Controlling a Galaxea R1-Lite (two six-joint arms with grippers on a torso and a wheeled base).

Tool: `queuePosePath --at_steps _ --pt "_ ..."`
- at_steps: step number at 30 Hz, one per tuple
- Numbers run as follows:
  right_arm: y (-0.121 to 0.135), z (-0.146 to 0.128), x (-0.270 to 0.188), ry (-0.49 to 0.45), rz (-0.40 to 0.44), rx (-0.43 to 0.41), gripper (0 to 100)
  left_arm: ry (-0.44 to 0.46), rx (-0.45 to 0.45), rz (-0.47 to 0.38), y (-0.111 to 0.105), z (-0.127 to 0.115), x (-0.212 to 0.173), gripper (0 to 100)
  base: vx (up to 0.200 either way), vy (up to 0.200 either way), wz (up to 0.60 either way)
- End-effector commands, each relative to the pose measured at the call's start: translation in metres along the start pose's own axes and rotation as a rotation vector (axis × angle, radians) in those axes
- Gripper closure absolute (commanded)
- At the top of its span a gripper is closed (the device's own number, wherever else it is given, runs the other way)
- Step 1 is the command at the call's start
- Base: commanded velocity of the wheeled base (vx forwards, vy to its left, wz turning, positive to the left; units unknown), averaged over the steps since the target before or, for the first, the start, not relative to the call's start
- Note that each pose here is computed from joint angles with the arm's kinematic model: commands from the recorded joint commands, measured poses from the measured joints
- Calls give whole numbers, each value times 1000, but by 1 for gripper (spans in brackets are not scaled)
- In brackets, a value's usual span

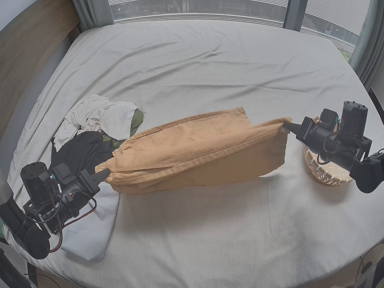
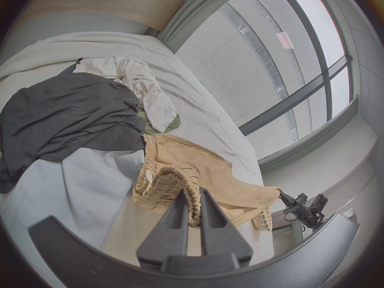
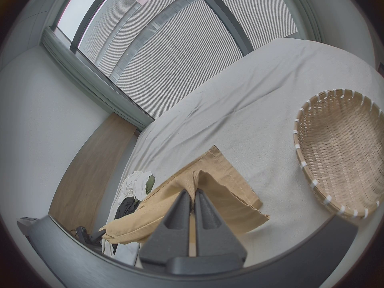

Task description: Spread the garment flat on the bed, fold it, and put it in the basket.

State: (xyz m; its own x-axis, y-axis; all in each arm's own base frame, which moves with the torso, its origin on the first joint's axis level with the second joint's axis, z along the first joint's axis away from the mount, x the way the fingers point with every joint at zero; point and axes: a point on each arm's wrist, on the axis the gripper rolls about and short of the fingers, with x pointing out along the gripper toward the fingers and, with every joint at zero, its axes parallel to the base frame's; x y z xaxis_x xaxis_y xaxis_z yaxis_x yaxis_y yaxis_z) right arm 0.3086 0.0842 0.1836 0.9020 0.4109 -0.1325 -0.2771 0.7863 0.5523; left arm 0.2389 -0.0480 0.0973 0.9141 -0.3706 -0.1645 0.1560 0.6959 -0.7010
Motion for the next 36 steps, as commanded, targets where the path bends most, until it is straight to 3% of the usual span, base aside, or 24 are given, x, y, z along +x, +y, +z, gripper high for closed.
queuePosePath --at_steps 1,35,36 --pt "-5 -2 23 13 1 3 100 -2 -19 9 2 0 6 100 0 0 0" --pt "-26 1 117 -21 45 22 100 -76 -121 58 24 9 65 100 0 0 0" --pt "-26 0 120 -25 52 20 0 -83 -121 58 25 11 66 0 0 0 0"
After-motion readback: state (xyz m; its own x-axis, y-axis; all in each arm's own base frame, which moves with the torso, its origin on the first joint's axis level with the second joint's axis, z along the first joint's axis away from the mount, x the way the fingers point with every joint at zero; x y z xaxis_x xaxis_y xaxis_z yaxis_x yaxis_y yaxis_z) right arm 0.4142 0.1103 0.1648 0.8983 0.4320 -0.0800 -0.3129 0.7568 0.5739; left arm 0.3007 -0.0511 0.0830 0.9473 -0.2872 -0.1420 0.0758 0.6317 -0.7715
